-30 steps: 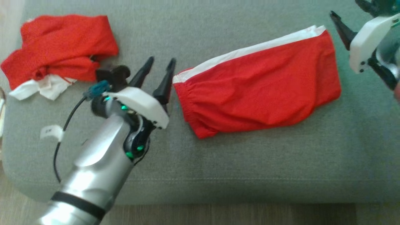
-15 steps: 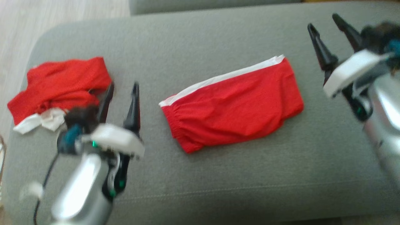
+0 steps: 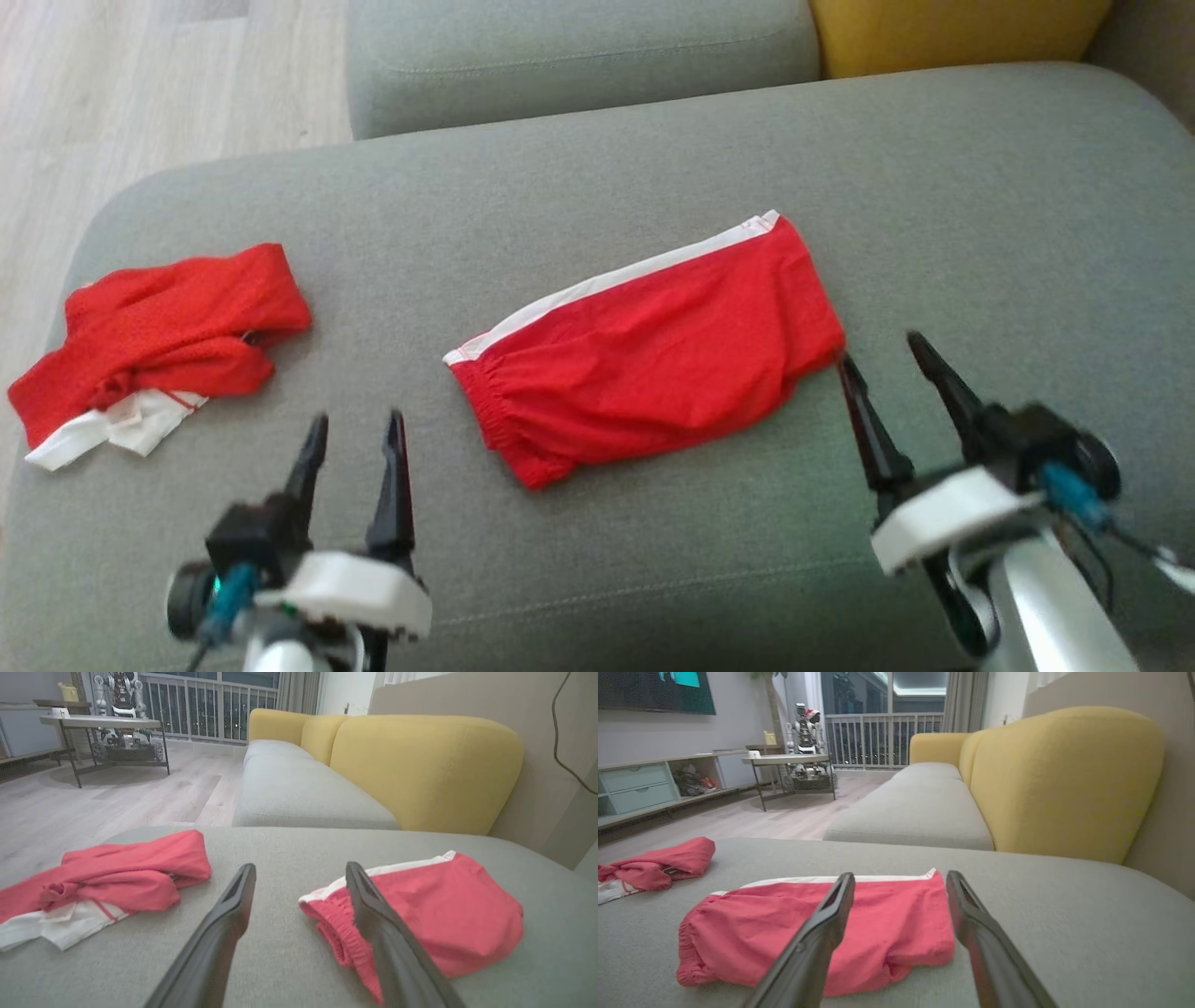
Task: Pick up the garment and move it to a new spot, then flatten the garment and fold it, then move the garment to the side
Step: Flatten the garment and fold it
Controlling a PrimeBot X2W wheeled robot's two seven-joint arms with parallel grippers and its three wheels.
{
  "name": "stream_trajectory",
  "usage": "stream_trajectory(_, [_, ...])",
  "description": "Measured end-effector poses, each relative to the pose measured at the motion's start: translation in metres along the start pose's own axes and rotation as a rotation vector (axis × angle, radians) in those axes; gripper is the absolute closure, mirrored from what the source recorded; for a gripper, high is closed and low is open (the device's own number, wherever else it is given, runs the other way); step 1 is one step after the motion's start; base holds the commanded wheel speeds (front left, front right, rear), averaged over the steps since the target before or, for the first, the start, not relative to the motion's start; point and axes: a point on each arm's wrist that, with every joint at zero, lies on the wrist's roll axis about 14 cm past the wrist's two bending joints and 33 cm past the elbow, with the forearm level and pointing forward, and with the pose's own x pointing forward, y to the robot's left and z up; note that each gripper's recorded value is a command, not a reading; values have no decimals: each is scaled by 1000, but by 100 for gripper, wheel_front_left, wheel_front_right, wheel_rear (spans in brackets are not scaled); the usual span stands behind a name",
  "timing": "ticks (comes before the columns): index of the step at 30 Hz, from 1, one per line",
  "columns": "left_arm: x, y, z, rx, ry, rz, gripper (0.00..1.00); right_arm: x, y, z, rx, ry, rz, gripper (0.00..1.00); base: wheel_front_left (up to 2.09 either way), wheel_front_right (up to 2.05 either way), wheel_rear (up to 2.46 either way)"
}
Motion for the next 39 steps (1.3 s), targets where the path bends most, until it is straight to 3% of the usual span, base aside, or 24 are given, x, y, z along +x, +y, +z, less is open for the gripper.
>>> stream_trajectory(7, [-18,3,-17,2,47,15,0,-29,-15,-15,34,35,-87,0,0,0,0])
stream_trajectory(16, [-14,5,-14,8,34,1,0,-26,-15,-17,102,36,-100,0,0,0,0])
stream_trajectory(24, [-13,15,-25,7,68,23,0,-18,-20,-52,435,133,-180,0,0,0,0])
stream_trajectory(29, [-2,21,-33,7,89,31,0,7,-27,-88,695,214,-275,0,0,0,0])
stream_trajectory(35, [8,28,-42,6,111,44,0,43,-11,-131,947,336,-347,0,0,0,0])
stream_trajectory(39, [10,35,-48,9,129,63,0,59,4,-155,1043,414,-387,0,0,0,0])
